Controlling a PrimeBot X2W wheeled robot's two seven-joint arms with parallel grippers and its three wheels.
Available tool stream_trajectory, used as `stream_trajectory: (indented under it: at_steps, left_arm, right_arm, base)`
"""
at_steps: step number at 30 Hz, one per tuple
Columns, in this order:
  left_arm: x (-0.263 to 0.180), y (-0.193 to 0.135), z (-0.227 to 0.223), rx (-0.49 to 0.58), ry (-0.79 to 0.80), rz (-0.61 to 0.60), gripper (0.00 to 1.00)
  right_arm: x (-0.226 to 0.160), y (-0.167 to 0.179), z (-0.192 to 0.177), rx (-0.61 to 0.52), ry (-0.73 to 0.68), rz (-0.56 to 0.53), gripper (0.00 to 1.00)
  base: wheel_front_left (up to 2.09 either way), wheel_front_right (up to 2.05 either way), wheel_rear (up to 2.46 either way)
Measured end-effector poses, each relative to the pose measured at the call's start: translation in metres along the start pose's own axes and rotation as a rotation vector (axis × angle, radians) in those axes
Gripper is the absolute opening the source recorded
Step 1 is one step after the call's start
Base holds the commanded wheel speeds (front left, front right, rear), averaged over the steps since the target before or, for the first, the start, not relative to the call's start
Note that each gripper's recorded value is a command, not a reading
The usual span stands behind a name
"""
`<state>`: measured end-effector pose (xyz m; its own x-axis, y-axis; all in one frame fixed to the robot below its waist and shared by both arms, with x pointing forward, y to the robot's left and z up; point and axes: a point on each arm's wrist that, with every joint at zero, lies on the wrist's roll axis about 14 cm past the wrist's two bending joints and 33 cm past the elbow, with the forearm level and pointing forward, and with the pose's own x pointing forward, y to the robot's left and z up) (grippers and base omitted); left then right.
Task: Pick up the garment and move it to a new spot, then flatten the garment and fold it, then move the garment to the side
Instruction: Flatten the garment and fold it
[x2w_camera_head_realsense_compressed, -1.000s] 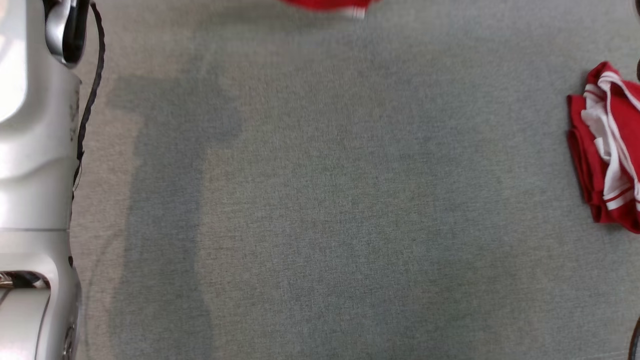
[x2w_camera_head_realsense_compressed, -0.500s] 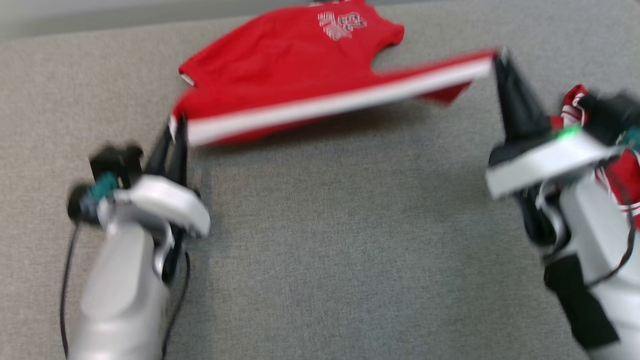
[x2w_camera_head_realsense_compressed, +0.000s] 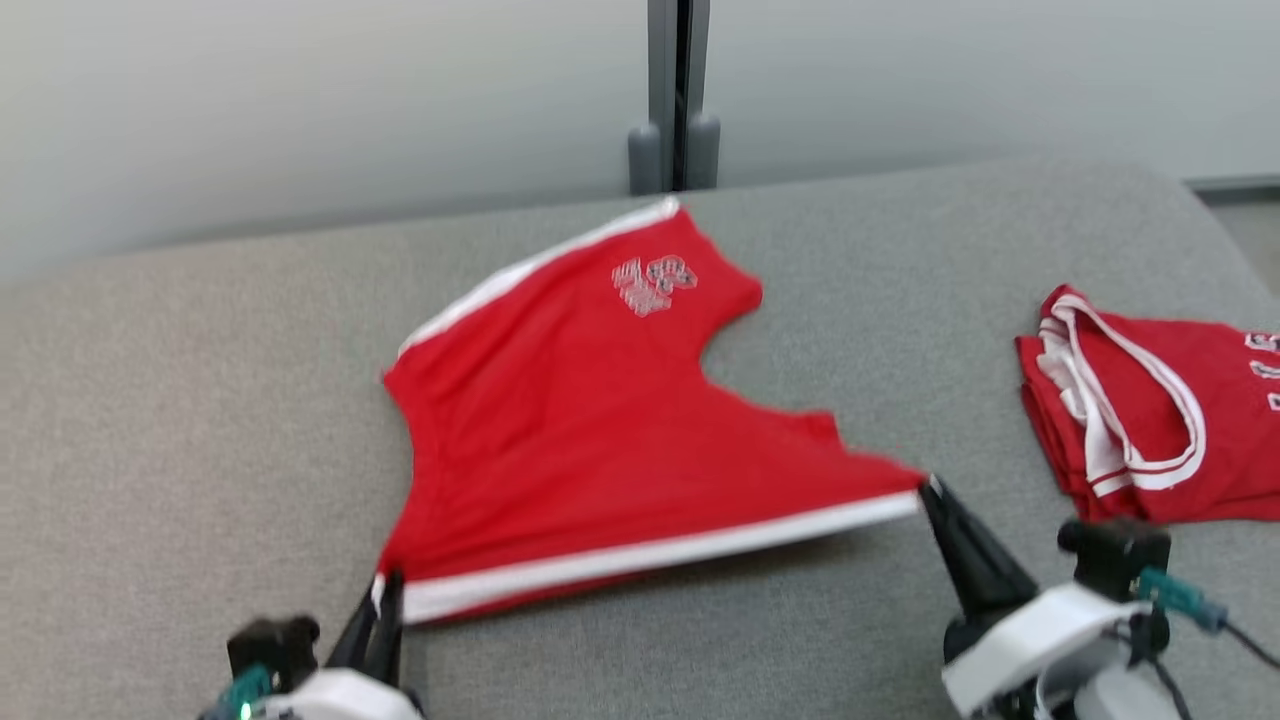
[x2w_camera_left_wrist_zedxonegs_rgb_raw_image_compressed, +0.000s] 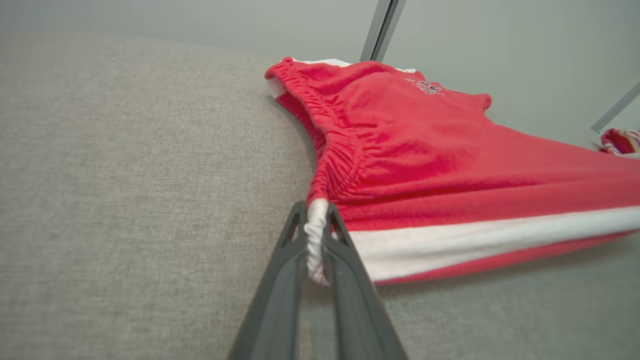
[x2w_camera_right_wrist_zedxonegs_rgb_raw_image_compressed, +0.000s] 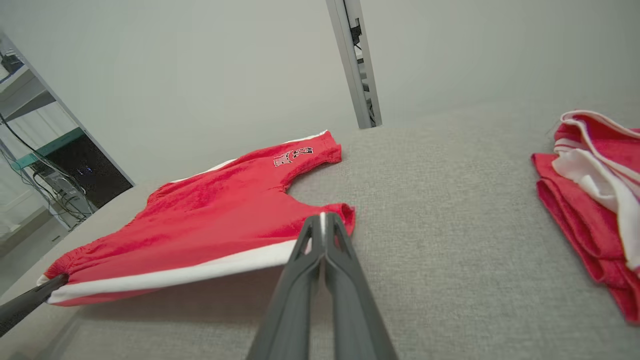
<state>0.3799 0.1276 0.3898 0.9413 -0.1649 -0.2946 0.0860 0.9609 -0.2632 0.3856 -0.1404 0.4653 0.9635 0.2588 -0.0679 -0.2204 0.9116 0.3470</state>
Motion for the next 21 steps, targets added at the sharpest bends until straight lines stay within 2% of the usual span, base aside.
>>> stream_trajectory:
  at_steps: [6,12,17,21]
  left_arm:
    - [-0.033,0.005,-0.005,-0.008,-0.017,0.024,0.0]
    - [-0.047,0.004,-0.01,-0.03,-0.023,0.031,0.0]
    - [-0.039,-0.006,0.005,-0.043,-0.064,0.001,0.0]
    - [-0.003,-0.018,0.044,-0.04,-0.146,-0.05,0.0]
  right_arm:
    - [-0.036,0.014,-0.017,0.038,0.023,0.011,0.0]
    - [-0.042,0.014,-0.017,0.05,0.019,0.013,0.0]
    - [-0.011,0.013,0.011,0.002,-0.037,0.046,0.0]
    - [0.046,0.013,0.042,-0.091,-0.083,0.09,0.0]
  base:
    - [0.0,0.0,0.0]
    - [0.0,0.0,0.0]
    - [0.0,0.0,0.0]
    - [0.0,0.0,0.0]
